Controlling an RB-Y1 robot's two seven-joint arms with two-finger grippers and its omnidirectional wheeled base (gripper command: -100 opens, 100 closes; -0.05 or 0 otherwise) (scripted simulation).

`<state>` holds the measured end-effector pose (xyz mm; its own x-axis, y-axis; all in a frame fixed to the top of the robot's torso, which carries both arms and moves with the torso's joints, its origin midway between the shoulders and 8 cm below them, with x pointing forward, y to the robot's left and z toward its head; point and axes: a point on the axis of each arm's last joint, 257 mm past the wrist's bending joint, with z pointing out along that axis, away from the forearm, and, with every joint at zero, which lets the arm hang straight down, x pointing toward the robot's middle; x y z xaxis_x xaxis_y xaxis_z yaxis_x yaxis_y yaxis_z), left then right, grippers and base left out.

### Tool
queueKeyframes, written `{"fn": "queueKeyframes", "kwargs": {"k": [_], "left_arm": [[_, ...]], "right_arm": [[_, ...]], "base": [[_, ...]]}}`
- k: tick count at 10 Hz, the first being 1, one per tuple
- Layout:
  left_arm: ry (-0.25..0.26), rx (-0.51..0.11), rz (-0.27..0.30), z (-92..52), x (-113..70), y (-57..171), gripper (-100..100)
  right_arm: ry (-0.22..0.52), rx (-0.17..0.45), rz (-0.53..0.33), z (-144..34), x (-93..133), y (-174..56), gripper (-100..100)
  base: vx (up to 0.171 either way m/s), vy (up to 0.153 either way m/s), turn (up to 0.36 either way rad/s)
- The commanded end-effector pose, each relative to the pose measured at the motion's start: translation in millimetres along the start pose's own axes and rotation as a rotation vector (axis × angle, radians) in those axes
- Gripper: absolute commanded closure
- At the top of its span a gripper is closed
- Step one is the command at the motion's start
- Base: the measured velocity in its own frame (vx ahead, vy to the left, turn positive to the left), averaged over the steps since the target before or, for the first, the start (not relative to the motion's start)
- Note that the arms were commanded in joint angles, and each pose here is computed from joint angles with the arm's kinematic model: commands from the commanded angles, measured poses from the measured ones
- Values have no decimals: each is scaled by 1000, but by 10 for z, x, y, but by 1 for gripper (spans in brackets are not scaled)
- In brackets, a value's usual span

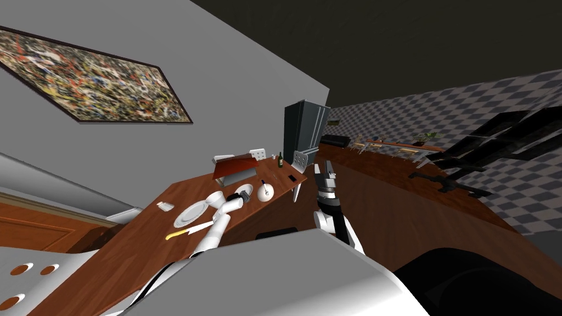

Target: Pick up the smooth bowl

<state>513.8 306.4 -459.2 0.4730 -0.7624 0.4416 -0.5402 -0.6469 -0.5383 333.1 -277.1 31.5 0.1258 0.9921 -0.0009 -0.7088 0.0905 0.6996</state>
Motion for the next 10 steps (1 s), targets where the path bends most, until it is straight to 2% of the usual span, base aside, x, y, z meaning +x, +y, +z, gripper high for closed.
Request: {"fn": "queueKeyframes", "kwargs": {"k": [1,2,3,4,5,6,7,8,9,10], "left_arm": [[13,3,8,58,108,-19,-100],[2,-8,6,72,52,34,-100],[16,-2,14,113,169,-7,-100],[6,-12,12,126,117,42,-100],[19,-7,20,166,224,10,-100],[11,-15,19,175,181,50,-100],[23,-10,27,211,290,16,-100],[14,-18,26,221,245,58,-100],[26,-13,35,253,352,24,-100],[18,-21,33,262,309,65,-100]], "right_arm": [[0,0,0,0,0,0,0],[0,0,0,0,0,0,0],[0,0,0,0,0,0,0],[0,0,0,0,0,0,0],[0,0,0,0,0,0,0],[0,0,0,0,0,0,0],[0,0,0,0,0,0,0],[0,0,0,0,0,0,0],[0,0,0,0,0,0,0],[0,0,0,0,0,0,0]], "base": [[-12,5,47],[-8,4,31],[-10,5,66],[-8,4,24],[-11,7,49],[-8,5,30],[-10,8,68],[-7,4,24],[-10,5,48],[-7,4,28]]}}
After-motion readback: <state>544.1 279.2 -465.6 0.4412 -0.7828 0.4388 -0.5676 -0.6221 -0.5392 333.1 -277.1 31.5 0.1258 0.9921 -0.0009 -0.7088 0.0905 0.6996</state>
